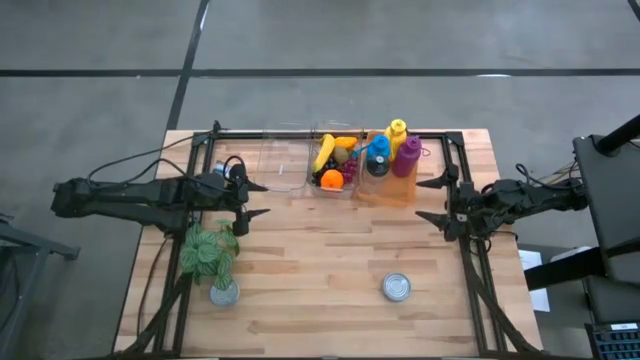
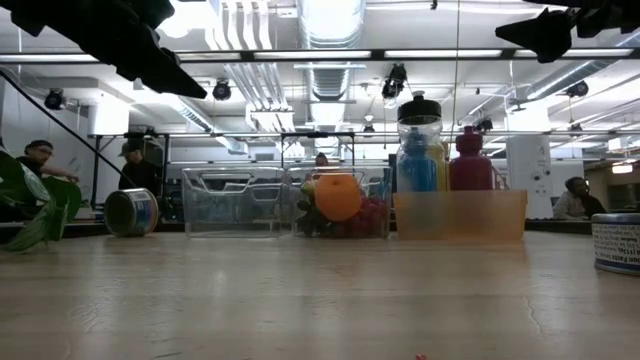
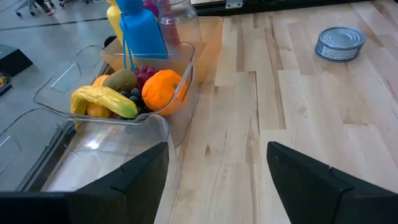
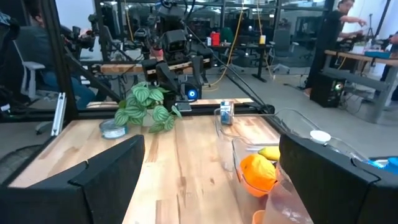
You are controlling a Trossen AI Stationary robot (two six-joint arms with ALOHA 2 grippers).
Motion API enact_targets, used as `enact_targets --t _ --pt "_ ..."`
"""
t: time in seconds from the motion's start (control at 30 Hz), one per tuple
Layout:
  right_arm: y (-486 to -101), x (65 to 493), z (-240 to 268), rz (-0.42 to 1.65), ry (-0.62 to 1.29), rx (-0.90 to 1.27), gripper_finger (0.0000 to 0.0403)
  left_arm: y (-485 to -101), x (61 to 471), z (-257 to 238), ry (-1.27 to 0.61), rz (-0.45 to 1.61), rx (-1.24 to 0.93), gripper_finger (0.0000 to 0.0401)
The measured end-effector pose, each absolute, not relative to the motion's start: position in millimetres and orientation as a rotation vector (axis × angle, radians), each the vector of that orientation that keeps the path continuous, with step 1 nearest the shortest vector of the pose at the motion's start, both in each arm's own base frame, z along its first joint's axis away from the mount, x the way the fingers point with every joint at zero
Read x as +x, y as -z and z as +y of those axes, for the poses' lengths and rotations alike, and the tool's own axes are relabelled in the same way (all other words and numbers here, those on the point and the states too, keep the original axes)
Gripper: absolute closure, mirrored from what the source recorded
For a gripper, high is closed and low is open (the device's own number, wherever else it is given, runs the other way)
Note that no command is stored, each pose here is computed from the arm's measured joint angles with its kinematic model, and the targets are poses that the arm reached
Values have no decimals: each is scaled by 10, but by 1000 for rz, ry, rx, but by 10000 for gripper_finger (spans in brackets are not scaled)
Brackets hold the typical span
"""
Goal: Pick & Place Food Item
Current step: Put the blue and pink tuna can into the left transparent bin
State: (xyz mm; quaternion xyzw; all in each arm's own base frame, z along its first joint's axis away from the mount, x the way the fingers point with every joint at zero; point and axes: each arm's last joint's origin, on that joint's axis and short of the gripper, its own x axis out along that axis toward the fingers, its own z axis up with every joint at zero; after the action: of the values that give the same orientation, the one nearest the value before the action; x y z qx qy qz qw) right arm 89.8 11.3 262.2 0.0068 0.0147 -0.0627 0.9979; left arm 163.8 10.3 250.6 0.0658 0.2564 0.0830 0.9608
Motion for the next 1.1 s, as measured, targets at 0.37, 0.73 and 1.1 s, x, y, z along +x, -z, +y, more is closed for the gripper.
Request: enact_targets --t 0.37,0.73,1.1 --pt "-2621 899 113 34 125 -45 32 -2506 1638 103 -168 520 133 124" --pt "-2621 899 113 34 125 -47 32 -2507 1638 103 -168 519 134 124" --pt "-2621 899 113 34 125 -45 32 -2507 1639 103 -201 506 9 124"
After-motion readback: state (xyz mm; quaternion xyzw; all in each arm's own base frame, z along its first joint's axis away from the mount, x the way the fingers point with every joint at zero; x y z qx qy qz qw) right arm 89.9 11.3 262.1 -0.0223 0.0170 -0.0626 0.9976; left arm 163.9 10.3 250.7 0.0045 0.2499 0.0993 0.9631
